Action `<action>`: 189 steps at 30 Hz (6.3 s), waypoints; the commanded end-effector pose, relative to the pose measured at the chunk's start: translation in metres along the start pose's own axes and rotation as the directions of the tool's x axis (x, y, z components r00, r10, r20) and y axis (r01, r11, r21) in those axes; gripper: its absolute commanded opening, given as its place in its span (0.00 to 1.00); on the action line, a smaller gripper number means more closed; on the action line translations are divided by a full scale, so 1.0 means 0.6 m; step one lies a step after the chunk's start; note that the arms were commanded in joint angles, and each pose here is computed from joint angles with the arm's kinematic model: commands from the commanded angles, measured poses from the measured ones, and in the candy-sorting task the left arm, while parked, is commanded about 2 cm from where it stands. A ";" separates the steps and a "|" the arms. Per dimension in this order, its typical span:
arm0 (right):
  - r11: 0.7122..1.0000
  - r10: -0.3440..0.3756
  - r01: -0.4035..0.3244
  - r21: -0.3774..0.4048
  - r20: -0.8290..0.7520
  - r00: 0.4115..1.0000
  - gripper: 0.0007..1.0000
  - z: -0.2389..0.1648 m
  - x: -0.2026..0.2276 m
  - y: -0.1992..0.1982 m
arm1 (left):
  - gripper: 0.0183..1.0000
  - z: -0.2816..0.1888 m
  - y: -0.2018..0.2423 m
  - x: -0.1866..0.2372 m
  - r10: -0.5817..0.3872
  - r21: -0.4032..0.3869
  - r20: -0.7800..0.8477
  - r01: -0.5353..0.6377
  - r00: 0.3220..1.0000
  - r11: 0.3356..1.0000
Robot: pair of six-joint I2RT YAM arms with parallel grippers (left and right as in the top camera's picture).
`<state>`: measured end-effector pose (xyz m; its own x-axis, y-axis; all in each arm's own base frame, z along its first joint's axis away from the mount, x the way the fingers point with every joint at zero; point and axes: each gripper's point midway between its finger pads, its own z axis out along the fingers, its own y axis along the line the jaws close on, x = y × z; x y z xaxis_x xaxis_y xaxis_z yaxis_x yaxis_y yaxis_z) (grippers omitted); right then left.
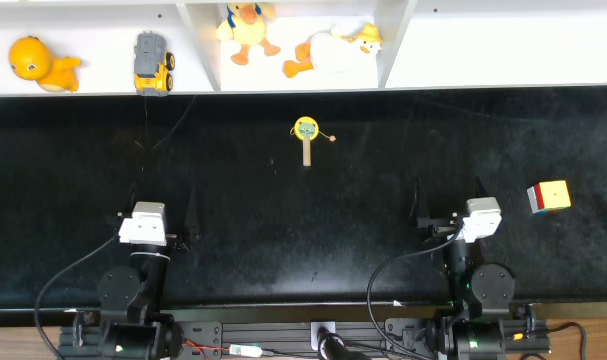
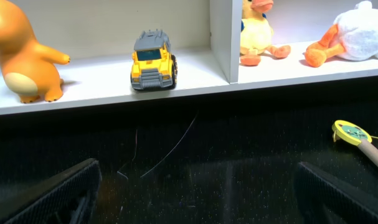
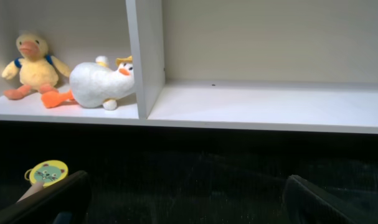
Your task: Store Toys
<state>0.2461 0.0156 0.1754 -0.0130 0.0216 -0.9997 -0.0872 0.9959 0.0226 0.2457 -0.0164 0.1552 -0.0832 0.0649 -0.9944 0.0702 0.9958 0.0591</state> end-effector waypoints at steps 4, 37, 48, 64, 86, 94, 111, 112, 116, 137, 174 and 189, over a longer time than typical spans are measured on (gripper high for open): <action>1.000 0.008 -0.008 -0.005 0.002 1.000 1.00 0.000 0.005 0.001 | 1.00 -0.001 0.004 -0.001 0.019 -0.009 0.007 -0.019 1.000 1.000; 0.998 0.054 -0.065 0.015 -0.752 0.657 0.99 0.123 -0.004 0.144 | 1.00 -0.001 0.004 -0.001 0.019 -0.009 0.007 -0.019 1.000 1.000; 0.989 0.138 -0.047 0.137 -0.792 0.595 1.00 0.192 0.058 0.270 | 1.00 -0.001 0.004 -0.001 0.019 -0.009 0.007 -0.019 1.000 1.000; 0.998 0.017 0.034 0.043 -0.832 0.554 1.00 0.262 0.155 0.407 | 0.99 -0.001 0.004 -0.001 0.019 -0.009 0.007 -0.019 1.000 1.000; 0.989 0.084 0.065 0.130 -0.878 0.471 0.91 0.255 0.211 0.378 | 1.00 -0.001 0.004 -0.001 0.019 -0.009 0.007 -0.019 1.000 1.000; 0.992 0.083 0.053 0.117 -0.896 0.437 0.87 0.248 0.228 0.385 | 1.00 -0.001 0.004 -0.001 0.019 -0.009 0.007 -0.019 1.000 1.000; 0.989 0.062 0.102 0.102 -0.939 0.338 0.27 0.214 0.257 0.371 | 1.00 -0.001 0.004 -0.001 0.019 -0.009 0.007 -0.019 1.000 1.000; 0.990 0.062 0.101 0.102 -0.939 0.337 0.20 0.214 0.258 0.371 | 1.00 -0.001 0.004 -0.001 0.019 -0.009 0.007 -0.019 1.000 1.000; 0.990 0.063 0.100 0.102 -0.939 0.337 0.04 0.214 0.258 0.371 | 1.00 -0.001 0.004 -0.001 0.019 -0.009 0.007 -0.019 1.000 1.000; 0.989 0.086 0.074 0.127 -0.910 0.406 0.04 0.109 0.182 0.274 | 1.00 -0.001 0.004 -0.001 0.019 -0.009 0.007 -0.019 1.000 1.000; 0.950 -0.163 0.312 0.003 -0.848 0.504 0.06 0.226 0.020 -0.031 | 1.00 -0.001 0.004 -0.001 0.019 -0.009 0.007 -0.019 1.000 1.000; 0.950 -0.156 0.310 0.013 -0.843 0.515 0.05 0.365 0.041 -0.034 | 1.00 -0.001 0.004 -0.001 0.019 -0.009 0.007 -0.019 1.000 1.000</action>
<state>0.4448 0.0182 0.1314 -0.8603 -0.2329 -0.4535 -0.1016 0.9500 -0.2953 0.2457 -0.0164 0.1554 -0.0820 0.0655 -0.9945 0.0702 0.9957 0.0598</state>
